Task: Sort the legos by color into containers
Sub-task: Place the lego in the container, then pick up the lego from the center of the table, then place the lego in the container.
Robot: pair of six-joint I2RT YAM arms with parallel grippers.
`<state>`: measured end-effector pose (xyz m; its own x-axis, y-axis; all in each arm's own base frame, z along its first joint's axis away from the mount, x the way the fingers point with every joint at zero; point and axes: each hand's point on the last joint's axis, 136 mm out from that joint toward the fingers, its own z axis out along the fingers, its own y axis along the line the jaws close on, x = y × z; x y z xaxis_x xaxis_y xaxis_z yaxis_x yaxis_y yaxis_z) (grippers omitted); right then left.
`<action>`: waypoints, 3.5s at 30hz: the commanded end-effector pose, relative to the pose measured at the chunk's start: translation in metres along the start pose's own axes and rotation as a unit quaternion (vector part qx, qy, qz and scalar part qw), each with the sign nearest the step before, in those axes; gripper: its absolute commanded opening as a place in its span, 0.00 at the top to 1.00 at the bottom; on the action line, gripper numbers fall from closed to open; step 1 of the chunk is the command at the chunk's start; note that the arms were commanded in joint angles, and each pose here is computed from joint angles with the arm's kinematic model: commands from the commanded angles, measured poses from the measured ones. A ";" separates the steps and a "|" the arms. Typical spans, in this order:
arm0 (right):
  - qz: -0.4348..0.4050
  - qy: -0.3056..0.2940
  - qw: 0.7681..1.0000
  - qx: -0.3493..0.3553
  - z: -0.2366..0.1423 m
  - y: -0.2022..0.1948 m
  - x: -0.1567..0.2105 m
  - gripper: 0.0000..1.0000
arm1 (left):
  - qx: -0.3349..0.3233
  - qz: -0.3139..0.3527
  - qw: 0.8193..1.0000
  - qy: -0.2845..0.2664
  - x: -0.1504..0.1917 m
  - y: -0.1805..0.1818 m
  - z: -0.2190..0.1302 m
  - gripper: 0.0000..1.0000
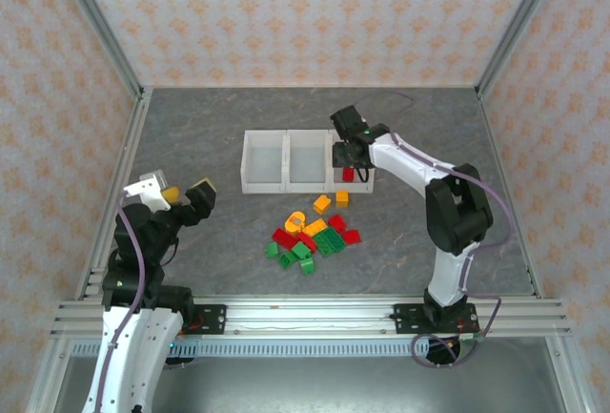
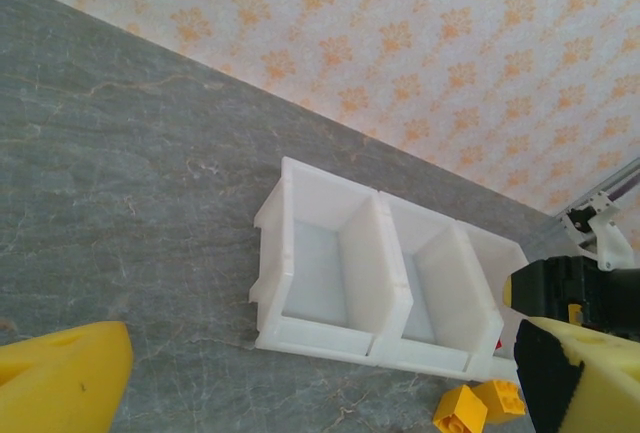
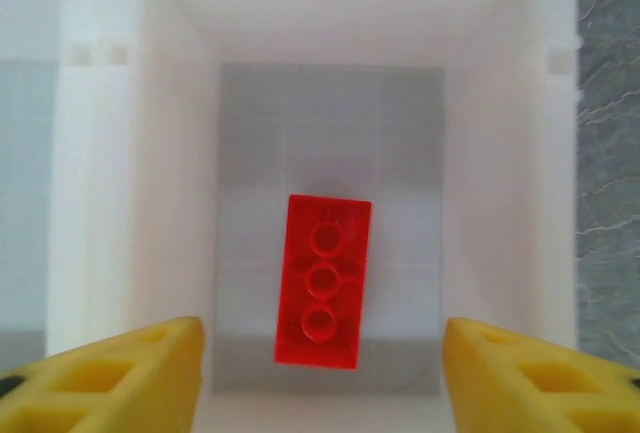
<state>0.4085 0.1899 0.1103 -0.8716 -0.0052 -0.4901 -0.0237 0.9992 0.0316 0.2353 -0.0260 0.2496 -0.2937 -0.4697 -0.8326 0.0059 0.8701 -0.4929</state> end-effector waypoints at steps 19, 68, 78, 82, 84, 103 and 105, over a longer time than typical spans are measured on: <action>-0.004 0.101 0.987 -0.126 -0.066 0.041 0.138 0.18 | 0.015 0.004 0.999 -0.041 -0.012 -0.005 -0.008 0.01; -0.020 0.087 0.995 -0.050 -0.051 0.028 0.131 0.78 | 0.157 0.081 0.962 0.207 0.096 -0.088 0.003 0.01; 0.012 -0.027 0.995 -0.099 -0.067 0.016 0.012 0.75 | 0.147 0.083 0.964 0.205 0.095 -0.086 0.004 0.01; 0.012 -0.018 0.995 -0.096 -0.038 0.013 -0.020 0.75 | 0.154 0.083 0.963 0.204 0.094 -0.088 0.002 0.01; 0.008 -0.009 0.996 -0.093 -0.019 0.015 -0.030 0.75 | 0.157 0.082 0.964 0.201 0.093 -0.088 0.001 0.01; 0.038 -0.001 0.993 -0.112 -0.045 0.008 -0.030 0.05 | 0.106 0.058 0.985 0.121 0.060 -0.070 -0.005 0.01; 0.040 0.006 0.992 -0.116 -0.061 0.002 -0.007 0.04 | 0.108 0.063 0.982 0.139 0.068 -0.072 -0.001 0.01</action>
<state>0.4187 0.1981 0.1410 -0.8820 0.0464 -0.4690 -0.0753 0.9685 0.2374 0.2127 -0.1176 0.2297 -0.5049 -0.2804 -0.8164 0.2628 0.8510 -0.4548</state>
